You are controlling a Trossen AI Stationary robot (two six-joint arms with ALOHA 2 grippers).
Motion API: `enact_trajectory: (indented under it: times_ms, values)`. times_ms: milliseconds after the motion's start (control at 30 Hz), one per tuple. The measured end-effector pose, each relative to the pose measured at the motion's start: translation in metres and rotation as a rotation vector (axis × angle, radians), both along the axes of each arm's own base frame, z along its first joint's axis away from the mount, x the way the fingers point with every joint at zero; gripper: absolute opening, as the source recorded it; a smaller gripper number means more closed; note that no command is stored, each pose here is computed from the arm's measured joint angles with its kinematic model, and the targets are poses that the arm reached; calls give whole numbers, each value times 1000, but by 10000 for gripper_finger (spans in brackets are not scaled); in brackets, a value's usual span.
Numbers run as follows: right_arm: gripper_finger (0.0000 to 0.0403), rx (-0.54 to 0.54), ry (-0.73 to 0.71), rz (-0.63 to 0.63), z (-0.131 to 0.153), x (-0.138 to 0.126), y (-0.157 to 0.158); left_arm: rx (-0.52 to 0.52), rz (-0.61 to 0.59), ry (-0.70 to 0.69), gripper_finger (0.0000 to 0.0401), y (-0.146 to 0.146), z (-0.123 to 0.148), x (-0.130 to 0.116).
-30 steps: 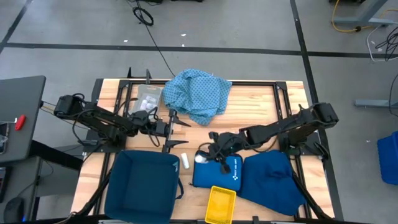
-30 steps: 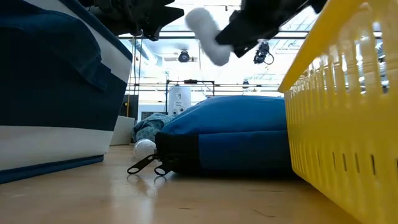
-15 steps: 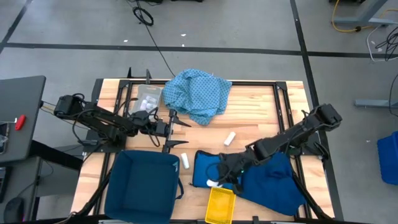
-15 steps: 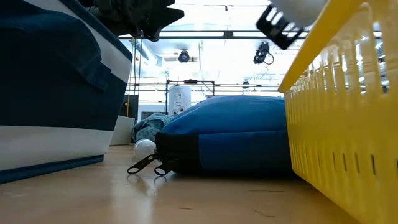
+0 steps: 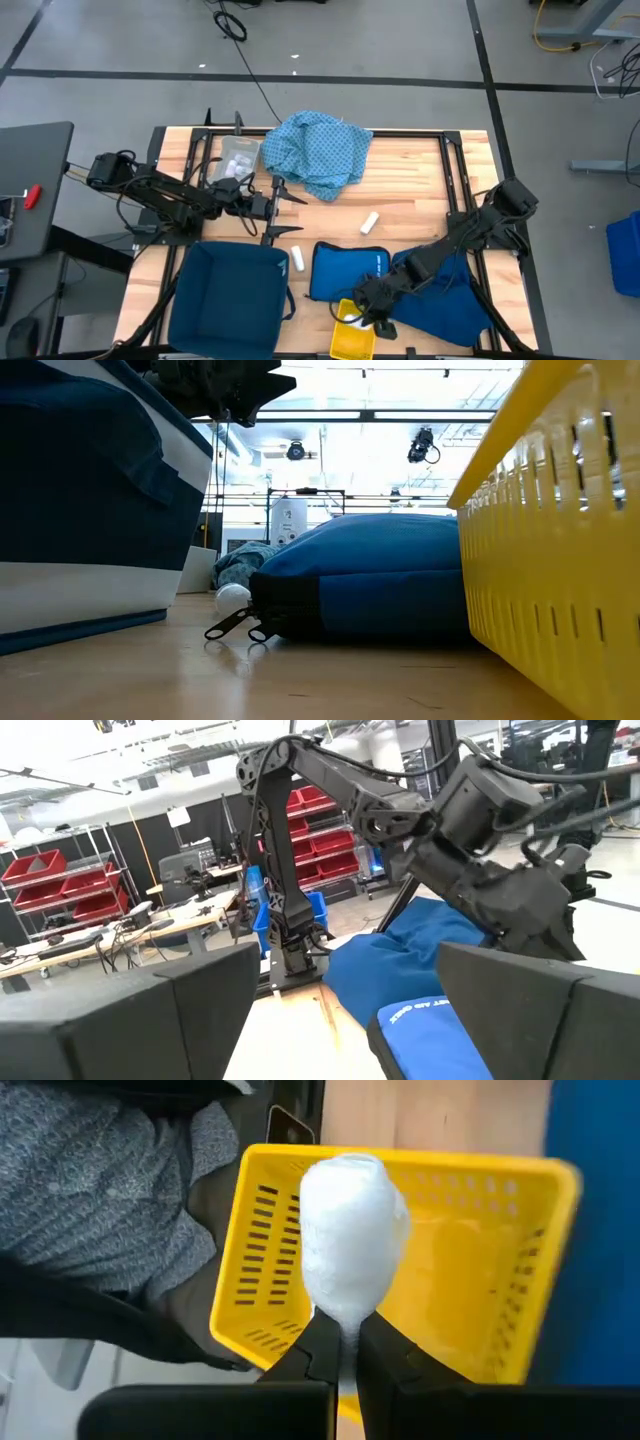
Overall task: Pick & place medical supplies in basket/bin
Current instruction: Put the top rolled gauze into the yellow bin
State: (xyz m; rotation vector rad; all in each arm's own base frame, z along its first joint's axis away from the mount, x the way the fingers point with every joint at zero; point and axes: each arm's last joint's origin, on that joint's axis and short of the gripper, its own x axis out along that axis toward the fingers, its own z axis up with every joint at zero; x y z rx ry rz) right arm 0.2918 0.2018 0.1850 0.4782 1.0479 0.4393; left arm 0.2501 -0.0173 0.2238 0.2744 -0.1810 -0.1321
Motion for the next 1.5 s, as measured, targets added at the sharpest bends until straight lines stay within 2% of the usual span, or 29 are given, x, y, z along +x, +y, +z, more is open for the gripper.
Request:
enact_trajectory:
  times_ms: [267, 667, 867, 1100, 1267, 1500]
  values:
    - [13, 0, 113, -14, -22, 3, 0, -2, 0, 14, 308, 0, -1, 0]
    - [12, -221, 201, -172, -32, -3, -19, 6, 19, 39, 308, 1, -4, 1]
    - [12, -342, 175, -238, -34, -4, -25, 7, 39, 43, 308, 1, -4, 1]
    - [14, -333, 176, -233, -34, -4, -24, 13, 41, 47, 308, 1, -5, 1]
    - [81, -232, 182, -179, -31, -2, -19, 12, 40, 49, 308, 1, -5, 1]
    - [184, -172, 127, -169, -28, 3, -14, 6, 39, 50, 308, 1, -5, 1]
